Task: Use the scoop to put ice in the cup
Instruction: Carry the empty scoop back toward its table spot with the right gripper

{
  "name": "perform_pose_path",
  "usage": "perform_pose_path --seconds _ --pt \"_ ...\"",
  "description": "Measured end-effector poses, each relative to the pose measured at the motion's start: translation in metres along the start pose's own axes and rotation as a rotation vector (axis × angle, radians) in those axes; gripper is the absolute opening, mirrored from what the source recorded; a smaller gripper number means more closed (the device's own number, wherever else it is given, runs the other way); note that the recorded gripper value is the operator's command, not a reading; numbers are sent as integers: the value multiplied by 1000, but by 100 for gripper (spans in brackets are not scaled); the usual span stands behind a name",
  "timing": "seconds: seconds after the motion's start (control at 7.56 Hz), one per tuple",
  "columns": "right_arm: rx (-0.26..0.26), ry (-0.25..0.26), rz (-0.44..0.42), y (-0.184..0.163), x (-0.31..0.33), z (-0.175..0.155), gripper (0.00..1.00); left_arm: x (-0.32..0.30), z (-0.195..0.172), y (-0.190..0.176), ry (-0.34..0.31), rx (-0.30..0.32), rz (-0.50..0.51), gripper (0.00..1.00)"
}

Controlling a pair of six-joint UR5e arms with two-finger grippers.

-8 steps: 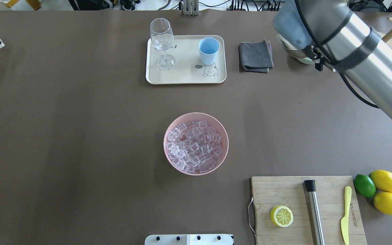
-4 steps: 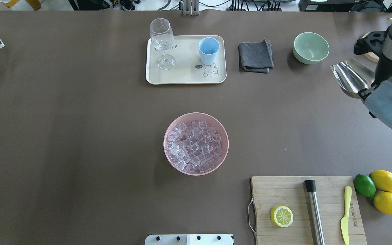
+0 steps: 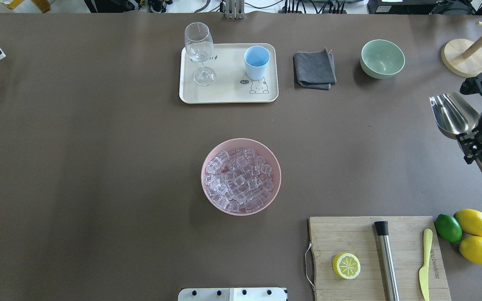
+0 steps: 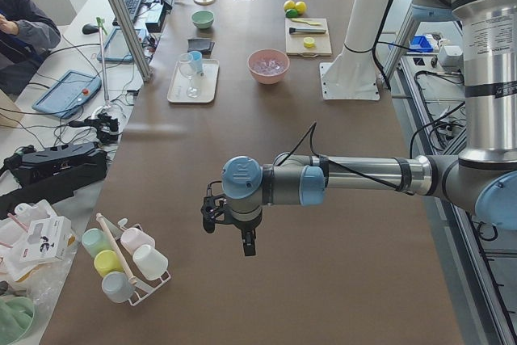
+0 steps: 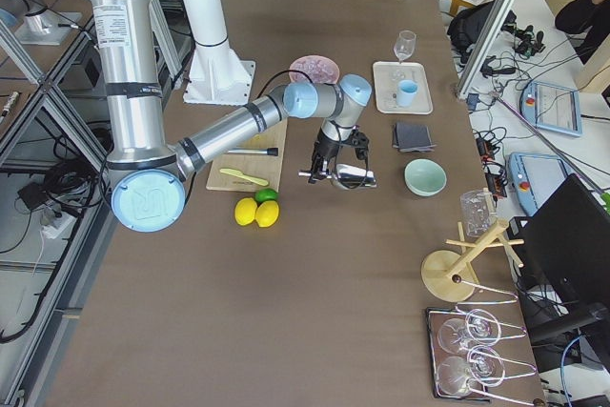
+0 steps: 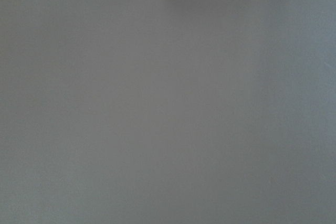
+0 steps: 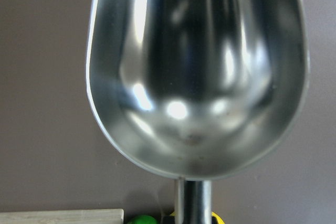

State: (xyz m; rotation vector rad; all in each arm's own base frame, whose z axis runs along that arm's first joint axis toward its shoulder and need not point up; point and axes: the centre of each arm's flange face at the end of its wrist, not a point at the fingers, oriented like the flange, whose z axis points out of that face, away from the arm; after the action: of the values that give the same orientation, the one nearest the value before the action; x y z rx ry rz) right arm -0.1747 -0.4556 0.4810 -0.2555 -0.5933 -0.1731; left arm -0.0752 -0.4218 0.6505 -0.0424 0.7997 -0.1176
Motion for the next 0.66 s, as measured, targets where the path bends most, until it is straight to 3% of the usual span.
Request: perform_pose_path --seconds 0.26,0.66 --pt "11 -14 42 2 25 32 0 -1 2 0 -2 -4 -5 98" --pt "13 26 19 -5 61 73 0 1 9 -4 -5 -18 -6 98"
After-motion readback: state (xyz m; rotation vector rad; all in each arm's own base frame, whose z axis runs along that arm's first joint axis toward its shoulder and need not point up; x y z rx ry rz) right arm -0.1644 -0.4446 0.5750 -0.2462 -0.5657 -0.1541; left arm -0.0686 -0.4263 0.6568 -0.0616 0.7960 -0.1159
